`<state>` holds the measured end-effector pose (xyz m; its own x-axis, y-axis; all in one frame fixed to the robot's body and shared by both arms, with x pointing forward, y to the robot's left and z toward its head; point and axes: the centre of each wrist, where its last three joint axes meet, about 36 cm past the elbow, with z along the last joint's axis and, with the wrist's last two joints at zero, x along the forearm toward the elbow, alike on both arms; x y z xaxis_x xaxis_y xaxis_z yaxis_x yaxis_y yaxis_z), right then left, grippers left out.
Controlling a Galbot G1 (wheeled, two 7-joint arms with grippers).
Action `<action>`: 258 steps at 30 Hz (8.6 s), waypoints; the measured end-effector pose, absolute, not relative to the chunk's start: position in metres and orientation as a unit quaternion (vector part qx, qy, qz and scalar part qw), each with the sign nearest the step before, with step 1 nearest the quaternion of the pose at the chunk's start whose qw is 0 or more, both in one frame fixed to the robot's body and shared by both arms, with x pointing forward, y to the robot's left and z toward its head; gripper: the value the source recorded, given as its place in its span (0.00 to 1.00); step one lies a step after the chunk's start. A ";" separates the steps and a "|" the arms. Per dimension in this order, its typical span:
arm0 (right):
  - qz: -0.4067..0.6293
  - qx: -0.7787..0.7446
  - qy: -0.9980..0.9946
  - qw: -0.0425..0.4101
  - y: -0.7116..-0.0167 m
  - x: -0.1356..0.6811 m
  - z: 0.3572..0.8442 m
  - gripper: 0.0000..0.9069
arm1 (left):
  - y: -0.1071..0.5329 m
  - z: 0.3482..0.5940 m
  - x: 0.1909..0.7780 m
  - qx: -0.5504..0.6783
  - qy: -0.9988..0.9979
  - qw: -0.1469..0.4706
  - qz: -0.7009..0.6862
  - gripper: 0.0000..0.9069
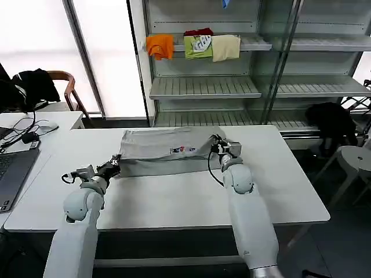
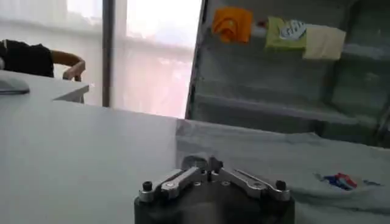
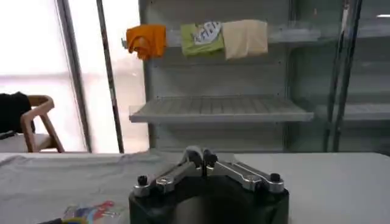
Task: Fold and organize the clothes.
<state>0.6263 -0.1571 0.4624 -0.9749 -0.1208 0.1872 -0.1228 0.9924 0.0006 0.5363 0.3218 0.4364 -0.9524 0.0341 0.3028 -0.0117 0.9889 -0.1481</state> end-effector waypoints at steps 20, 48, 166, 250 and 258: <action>-0.007 0.052 -0.995 0.079 -0.162 0.638 0.461 1.00 | 0.328 0.440 0.534 -0.002 -0.988 0.142 0.065 1.00; 0.004 0.020 -0.988 0.150 -0.215 0.540 0.428 0.96 | 0.317 0.420 0.503 0.003 -0.982 0.189 0.024 1.00; 0.001 0.078 -0.992 0.097 -0.171 0.475 0.484 1.00 | 0.331 0.487 0.387 0.019 -0.991 0.129 -0.001 1.00; 0.044 0.096 -0.982 0.156 -0.139 0.652 0.431 0.00 | 0.384 0.435 0.576 -0.038 -0.977 0.209 0.020 0.01; 0.030 0.108 -0.986 0.128 -0.127 0.621 0.454 0.00 | 0.391 0.451 0.559 -0.051 -0.982 0.177 0.039 0.01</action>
<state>0.6206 -0.1267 0.4535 -0.9442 -0.2048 0.2578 -0.2201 0.9750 -0.0318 0.5590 0.3905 0.4508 -0.9323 0.1135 0.3434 0.0862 0.9919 -0.0938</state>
